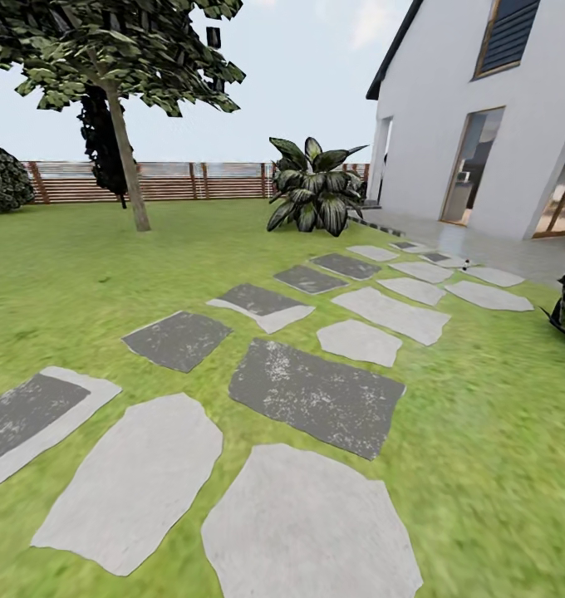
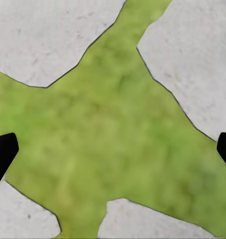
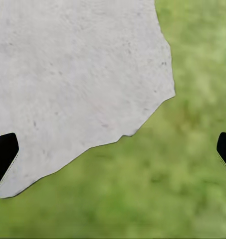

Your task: Pick up the pesticide atomizer in the garden and spray insectifuge to fully cover both potted plants in the garden.

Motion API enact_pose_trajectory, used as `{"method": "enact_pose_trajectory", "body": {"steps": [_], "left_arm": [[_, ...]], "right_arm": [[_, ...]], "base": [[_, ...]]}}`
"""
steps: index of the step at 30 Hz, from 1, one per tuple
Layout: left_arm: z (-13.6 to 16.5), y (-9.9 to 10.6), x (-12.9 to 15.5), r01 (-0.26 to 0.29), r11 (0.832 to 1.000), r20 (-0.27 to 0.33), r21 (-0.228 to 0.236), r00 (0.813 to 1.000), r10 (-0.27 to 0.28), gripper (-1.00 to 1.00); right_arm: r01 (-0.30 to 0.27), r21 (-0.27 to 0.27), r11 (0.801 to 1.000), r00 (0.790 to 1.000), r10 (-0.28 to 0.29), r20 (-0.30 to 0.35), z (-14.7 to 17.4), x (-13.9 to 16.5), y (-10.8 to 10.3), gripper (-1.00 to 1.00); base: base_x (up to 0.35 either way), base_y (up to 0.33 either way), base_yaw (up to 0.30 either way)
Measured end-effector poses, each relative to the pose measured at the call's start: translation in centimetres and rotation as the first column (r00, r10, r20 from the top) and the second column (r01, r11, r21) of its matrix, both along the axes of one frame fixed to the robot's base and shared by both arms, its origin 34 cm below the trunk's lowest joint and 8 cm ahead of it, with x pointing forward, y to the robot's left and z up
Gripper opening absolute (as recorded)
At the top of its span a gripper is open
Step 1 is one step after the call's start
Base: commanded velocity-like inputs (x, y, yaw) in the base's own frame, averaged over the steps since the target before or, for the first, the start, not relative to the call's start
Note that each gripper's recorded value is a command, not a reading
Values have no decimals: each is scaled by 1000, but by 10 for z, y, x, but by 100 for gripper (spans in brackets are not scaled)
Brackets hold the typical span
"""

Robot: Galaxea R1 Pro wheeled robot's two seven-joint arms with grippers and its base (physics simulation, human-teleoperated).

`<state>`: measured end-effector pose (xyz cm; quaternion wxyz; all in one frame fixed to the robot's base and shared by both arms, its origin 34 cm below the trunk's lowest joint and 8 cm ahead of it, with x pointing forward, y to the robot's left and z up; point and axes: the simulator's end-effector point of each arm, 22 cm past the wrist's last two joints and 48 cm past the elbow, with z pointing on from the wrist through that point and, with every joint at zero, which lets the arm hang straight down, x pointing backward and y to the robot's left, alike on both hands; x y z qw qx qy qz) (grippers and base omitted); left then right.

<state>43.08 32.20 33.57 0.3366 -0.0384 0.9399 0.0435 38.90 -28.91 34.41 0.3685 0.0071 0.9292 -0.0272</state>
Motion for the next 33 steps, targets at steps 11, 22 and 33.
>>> {"method": "enact_pose_trajectory", "body": {"steps": [11,22,33], "left_arm": [[0,0,0,0,1000,-1,0,1000,0,100],[0,0,0,0,1000,0,0,1000,0,100],[0,0,0,0,1000,-2,0,1000,0,100]], "right_arm": [[0,0,1000,1000,0,0,0,0,0,100],[0,0,1000,1000,0,0,0,0,0,100],[0,0,1000,1000,0,0,0,0,0,100]], "base": [[331,0,0],[329,0,0],[309,0,0]]}}
